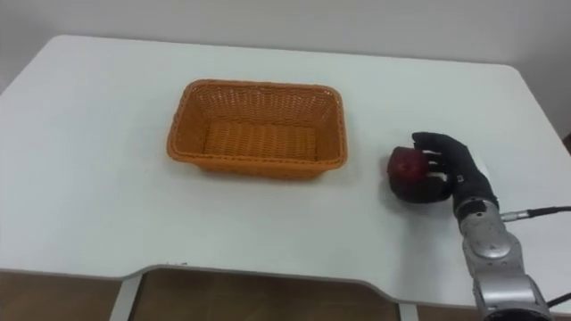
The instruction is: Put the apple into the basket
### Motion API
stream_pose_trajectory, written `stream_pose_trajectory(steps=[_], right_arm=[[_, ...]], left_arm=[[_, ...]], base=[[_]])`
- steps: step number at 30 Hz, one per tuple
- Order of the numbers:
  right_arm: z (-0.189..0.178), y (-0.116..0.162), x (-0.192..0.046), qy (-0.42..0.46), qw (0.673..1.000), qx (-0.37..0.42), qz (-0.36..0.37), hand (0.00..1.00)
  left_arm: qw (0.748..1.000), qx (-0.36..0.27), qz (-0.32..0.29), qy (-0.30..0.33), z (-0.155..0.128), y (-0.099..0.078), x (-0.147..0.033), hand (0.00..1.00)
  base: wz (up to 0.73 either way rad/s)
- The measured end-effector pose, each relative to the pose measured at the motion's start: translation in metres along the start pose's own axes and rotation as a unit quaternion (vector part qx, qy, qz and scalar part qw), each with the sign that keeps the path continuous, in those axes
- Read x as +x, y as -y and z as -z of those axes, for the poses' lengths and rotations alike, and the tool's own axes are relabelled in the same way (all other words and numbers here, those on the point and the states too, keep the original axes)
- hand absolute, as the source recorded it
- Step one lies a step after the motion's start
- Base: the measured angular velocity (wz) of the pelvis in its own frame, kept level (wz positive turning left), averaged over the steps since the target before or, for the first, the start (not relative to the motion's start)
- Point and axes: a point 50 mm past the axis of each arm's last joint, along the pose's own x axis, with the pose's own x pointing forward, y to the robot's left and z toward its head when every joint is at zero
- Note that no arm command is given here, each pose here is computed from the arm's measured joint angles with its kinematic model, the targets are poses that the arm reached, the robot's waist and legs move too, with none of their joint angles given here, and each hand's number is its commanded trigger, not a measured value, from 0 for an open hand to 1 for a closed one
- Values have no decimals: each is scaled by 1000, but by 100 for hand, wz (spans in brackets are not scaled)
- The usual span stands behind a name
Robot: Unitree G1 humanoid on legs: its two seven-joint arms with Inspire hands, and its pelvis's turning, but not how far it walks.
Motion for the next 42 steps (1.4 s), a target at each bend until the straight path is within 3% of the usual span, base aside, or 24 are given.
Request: stream_pose_trajectory(steps=[20,26,34,42], right_arm=[[-1,-4,2,-9,1000,-6,6,100],[-45,-2,-2,84,996,4,25,100],[-115,-1,-29,249,966,39,50,100],[-135,-12,-39,297,955,14,24,100]], left_arm=[[1000,9,-2,-8,3,-4,0,0],[1000,4,6,-21,8,3,-1,0],[1000,3,-22,-18,8,1,-1,0],[999,16,-26,-10,2,4,0,0]], base=[[1],[0],[0],[-5]])
